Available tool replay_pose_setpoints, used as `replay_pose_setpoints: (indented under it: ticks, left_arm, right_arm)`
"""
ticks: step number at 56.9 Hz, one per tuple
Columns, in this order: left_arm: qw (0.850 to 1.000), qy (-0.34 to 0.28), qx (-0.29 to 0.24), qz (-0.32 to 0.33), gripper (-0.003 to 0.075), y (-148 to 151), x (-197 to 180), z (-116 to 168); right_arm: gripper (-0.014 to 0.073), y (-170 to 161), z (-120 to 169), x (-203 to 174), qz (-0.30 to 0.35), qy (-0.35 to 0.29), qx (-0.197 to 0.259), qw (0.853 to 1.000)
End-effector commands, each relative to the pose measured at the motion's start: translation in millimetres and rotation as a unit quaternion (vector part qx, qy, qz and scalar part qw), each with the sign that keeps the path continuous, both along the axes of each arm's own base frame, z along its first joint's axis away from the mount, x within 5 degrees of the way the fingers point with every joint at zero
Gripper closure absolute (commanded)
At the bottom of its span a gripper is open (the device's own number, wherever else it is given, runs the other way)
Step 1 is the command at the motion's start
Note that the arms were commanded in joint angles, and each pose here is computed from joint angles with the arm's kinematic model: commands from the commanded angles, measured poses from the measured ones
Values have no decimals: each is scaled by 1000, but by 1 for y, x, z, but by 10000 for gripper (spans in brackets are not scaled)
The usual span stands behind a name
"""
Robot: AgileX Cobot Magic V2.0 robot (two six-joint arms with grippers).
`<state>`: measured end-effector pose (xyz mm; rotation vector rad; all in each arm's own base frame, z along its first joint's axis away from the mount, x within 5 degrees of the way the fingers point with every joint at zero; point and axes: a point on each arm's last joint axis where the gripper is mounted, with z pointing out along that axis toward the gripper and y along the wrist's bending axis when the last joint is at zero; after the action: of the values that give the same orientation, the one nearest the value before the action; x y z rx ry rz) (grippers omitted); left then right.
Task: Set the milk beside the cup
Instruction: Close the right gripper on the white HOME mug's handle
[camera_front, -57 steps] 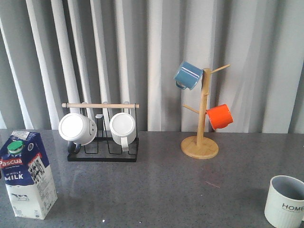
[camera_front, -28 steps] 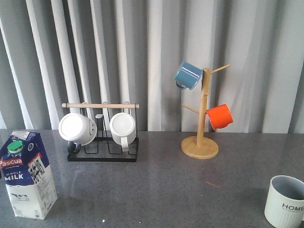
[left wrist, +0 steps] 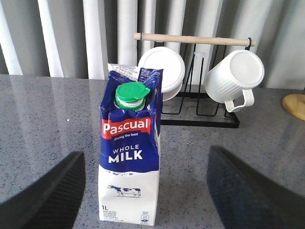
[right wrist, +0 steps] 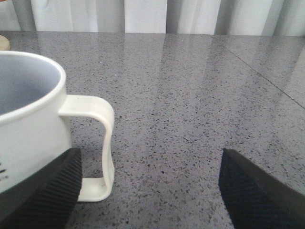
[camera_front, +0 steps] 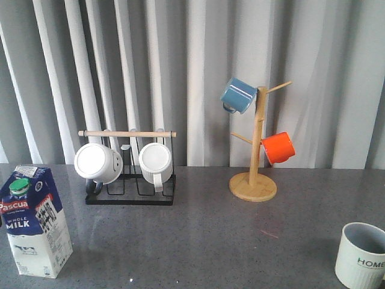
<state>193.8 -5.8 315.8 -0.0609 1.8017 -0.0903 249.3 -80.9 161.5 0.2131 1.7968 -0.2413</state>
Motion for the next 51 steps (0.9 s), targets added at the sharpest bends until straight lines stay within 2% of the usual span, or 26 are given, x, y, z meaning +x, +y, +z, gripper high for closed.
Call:
replay_pose_setpoints:
  ticks: [1,12,19,24,33,34,36,41,51]
  left_arm:
    - [998,-61,-6,-5,200,-2,1,20]
    - [998,-61,-6,-5,200,-2,1,20]
    - [998,-61,-6,-5,200,-2,1,20]
    - [998,-61,-6,-5,200,-2,1,20]
    - [998,-61,-6,-5,200,-2,1,20]
    - [998,-61,-6,-5,200,-2,1,20]
    - [998,-61,-6,-5,200,-2,1,20]
    - [998,-61,-6,-5,200,-2,1,20]
    - [998,-61,-6,-5,200,-2,1,20]
  right_arm:
    - [27,-5,18,10,0,-60,-20,998]
    - [31,-12,16,24,-2,-59,-20,998]
    - [75,-15,12,35,5,-44,-15,999]
    - [170,-15,9,42,15,-41,-17,999]
    - [503,-14,17,51,33,-63,-3,997]
    - [562,-14,19,53,37,-67,0,997]
    - [613,-13,20,55,46,-69,1,997]
    - [604,-6,24,58,59,-78,13,995]
    - [601,21,40,61,98,-110,9,989]
